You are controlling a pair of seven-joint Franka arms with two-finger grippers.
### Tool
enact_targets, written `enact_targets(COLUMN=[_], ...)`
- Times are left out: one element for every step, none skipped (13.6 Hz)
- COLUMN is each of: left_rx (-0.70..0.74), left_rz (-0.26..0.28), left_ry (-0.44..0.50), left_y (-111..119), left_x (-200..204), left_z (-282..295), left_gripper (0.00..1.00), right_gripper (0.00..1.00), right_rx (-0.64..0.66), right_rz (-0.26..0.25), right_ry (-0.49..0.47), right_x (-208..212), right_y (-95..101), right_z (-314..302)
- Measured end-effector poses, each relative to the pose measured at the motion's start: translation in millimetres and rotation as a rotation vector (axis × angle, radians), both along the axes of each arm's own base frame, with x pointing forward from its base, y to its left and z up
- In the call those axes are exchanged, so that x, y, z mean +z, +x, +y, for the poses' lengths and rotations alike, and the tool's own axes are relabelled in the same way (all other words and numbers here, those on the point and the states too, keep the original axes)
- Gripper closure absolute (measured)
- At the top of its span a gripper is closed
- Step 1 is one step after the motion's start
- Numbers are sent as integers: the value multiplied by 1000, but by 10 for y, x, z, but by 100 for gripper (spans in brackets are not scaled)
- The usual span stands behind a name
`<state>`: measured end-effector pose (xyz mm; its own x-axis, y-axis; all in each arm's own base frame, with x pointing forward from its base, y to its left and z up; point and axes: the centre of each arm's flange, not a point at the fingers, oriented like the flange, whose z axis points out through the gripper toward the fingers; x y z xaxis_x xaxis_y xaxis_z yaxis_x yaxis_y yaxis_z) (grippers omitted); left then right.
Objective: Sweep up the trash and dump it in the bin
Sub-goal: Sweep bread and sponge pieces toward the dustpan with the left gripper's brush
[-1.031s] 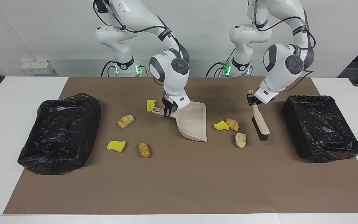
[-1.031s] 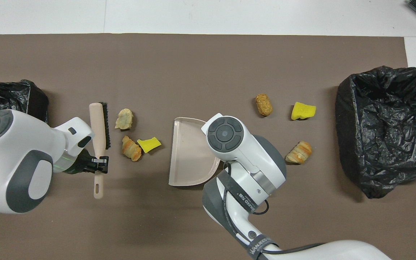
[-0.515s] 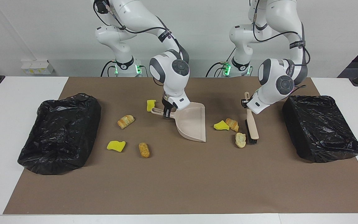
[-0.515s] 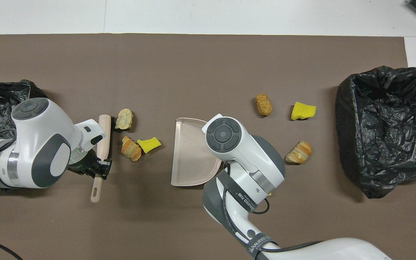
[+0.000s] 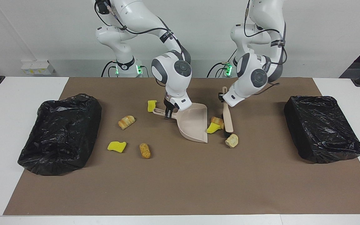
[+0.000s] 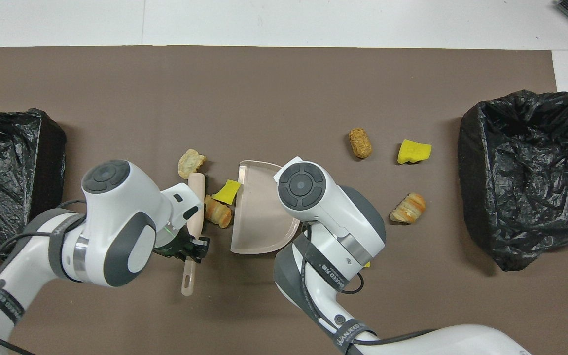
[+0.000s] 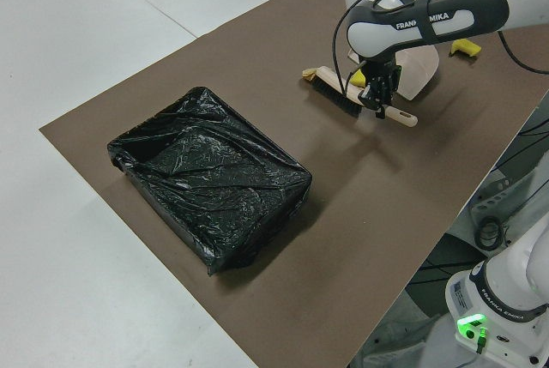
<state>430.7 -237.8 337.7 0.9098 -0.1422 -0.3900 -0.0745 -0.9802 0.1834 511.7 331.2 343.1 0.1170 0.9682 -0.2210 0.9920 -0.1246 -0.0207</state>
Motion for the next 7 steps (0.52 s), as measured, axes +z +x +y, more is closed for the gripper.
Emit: enact_targets(left_rx=[-4, -16, -28, -37, -44, -46, -43], left_rz=[-1, 2, 5, 12, 23, 30, 32], left_ry=[-13, -29, -40, -46, -50, -55, -60], left_y=[-98, -185, -257, -300, -308, -282, -225], left_x=[31, 57, 79, 105, 159, 241, 353], left_z=[-191, -343, -454, -517, -540, -540, -511], left_gripper=[74, 74, 74, 74, 74, 74, 74], right_gripper=[69, 69, 69, 69, 69, 69, 69], right_rx=[0, 0, 0, 0, 0, 0, 0], right_rz=[0, 0, 0, 0, 0, 0, -1], right_ry=[0, 0, 0, 0, 0, 0, 0], right_x=[0, -1, 0, 0, -1, -1, 2], right_y=[1, 0, 0, -1, -1, 0, 1], right_z=[-1, 0, 1, 1, 1, 1, 2])
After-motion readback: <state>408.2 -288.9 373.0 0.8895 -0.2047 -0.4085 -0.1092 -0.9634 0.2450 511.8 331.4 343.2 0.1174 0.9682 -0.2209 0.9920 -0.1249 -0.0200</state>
